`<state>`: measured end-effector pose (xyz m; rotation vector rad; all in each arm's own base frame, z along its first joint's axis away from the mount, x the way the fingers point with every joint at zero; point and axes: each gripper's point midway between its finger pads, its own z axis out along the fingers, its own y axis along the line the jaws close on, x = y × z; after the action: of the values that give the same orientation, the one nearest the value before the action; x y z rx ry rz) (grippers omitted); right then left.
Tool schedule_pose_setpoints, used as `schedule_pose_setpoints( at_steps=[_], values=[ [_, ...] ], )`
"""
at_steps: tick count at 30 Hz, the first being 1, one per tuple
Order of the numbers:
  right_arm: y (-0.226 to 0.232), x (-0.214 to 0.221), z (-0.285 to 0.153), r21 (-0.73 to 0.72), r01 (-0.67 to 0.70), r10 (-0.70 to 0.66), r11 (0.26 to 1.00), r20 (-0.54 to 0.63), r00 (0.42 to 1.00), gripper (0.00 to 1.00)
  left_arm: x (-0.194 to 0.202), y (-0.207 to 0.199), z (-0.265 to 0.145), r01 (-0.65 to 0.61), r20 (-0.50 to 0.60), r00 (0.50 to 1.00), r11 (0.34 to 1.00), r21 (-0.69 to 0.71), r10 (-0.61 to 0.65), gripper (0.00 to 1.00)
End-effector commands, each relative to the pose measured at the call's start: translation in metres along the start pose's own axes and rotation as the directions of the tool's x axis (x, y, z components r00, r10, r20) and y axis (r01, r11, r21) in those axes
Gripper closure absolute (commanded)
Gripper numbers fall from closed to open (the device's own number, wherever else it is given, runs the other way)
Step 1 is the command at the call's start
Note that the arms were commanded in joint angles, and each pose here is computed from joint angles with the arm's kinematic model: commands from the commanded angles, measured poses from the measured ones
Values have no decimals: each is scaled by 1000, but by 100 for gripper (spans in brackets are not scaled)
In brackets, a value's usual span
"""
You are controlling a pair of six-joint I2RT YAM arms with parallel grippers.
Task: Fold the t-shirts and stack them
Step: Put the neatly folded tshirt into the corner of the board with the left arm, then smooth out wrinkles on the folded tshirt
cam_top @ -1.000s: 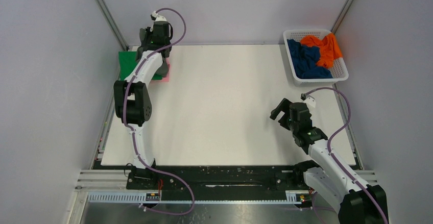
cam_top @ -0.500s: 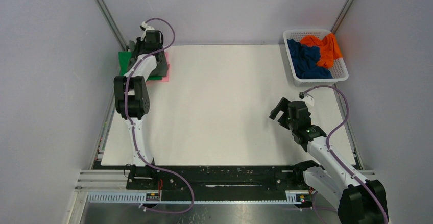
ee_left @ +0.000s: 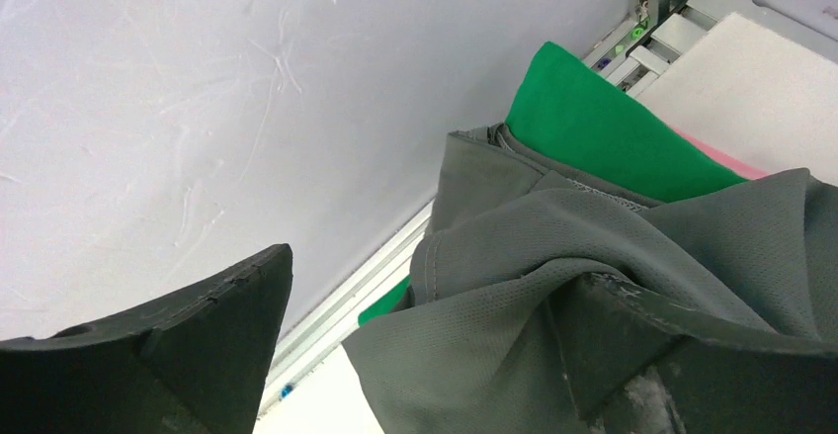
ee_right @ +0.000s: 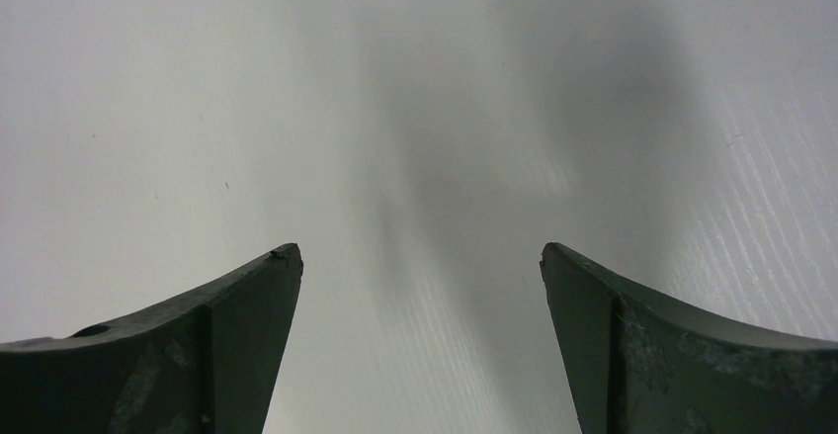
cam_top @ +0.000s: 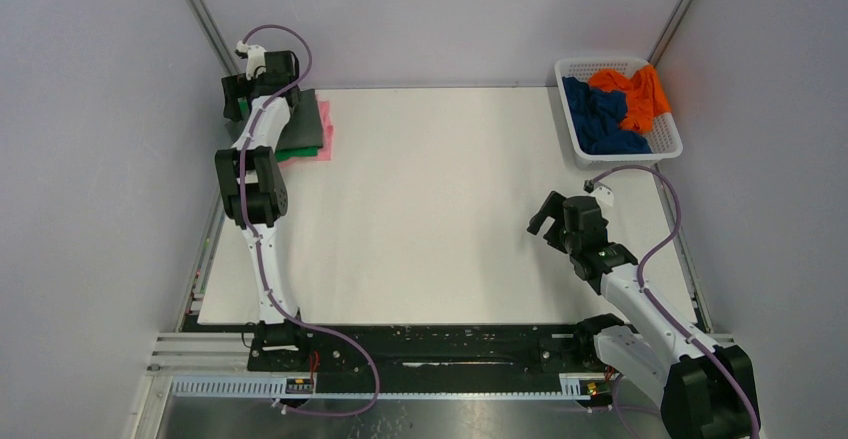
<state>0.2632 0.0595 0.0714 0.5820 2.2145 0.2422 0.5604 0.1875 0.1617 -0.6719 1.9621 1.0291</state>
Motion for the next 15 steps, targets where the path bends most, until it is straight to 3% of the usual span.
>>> schedule_pose_setpoints(
  at_steps=[1, 8, 15],
  values=[
    [8, -21, -4, -6, -3, 3, 1000, 56, 998, 1, -12, 16, -3, 168, 11, 986, 983, -75, -167, 1],
    [7, -19, -1, 3, 3, -3, 1000, 47, 999, 0, 1, 12, 18, 251, -62, 965, 967, -44, -253, 1],
    [9, -18, 3, 3, 17, -17, 1000, 31, 999, 0, 21, -25, 26, 433, -242, 891, 881, 190, -385, 1]
  ],
)
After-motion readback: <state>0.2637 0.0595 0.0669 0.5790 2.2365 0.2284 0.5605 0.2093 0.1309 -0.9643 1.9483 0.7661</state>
